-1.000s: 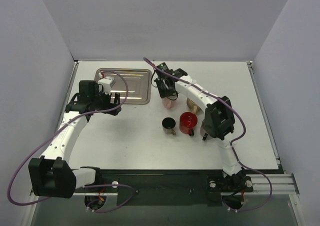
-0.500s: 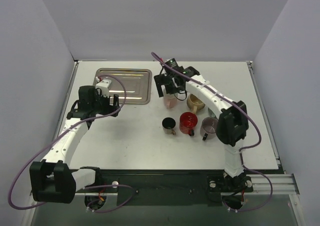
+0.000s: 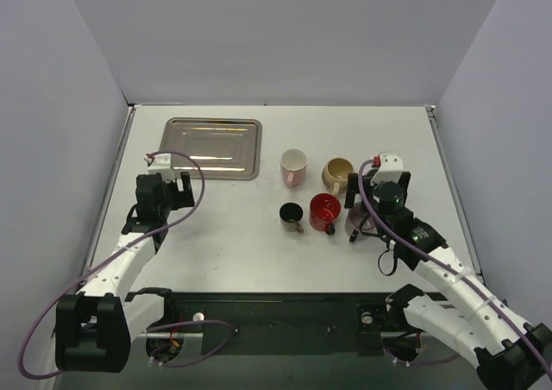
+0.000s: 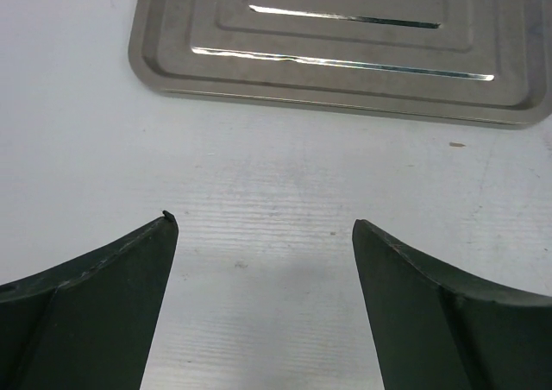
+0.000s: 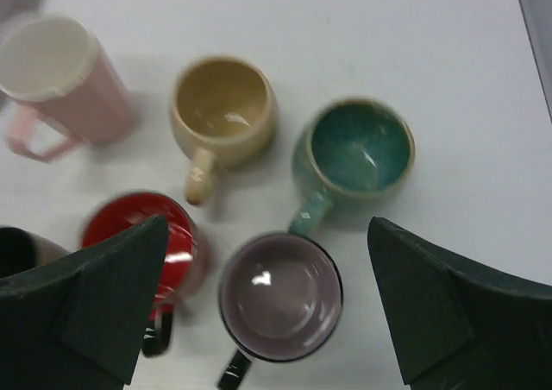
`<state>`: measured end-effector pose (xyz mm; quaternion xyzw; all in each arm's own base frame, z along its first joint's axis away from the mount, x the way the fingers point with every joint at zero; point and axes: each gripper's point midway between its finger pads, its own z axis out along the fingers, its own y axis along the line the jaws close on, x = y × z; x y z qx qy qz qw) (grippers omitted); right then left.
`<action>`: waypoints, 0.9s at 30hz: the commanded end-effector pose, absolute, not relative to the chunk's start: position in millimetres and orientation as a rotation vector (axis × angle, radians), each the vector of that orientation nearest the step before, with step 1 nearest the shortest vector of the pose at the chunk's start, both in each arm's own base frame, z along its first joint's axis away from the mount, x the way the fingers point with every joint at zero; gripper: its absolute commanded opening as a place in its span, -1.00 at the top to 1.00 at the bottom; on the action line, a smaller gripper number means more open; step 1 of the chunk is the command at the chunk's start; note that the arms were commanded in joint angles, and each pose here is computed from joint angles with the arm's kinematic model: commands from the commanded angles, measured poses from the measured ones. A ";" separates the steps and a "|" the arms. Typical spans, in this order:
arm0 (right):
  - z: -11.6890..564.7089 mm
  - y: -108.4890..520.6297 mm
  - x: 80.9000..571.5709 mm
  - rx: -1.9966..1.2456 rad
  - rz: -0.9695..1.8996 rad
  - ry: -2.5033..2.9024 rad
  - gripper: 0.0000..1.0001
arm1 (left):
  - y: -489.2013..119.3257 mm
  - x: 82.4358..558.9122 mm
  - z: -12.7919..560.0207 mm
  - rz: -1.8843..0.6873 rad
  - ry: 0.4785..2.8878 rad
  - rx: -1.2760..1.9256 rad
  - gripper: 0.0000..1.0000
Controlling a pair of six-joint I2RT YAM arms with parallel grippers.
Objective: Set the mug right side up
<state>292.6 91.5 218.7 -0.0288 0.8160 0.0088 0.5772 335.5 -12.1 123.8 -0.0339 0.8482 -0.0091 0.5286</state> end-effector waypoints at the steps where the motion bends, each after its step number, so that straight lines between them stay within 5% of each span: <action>1: 169.2 42.7 278.8 0.146 -0.161 1.860 -0.89 | 9.0 344.1 142.2 0.068 1.900 -0.158 -0.86; 9: 128.9 -13.0 243.9 0.352 -0.342 1.767 -0.89 | 8.2 322.2 101.9 0.053 1.901 -0.128 -0.87; 27: 131.3 -15.7 241.2 0.361 -0.313 1.711 -0.89 | 3.6 314.2 96.0 0.018 1.869 -0.118 -0.88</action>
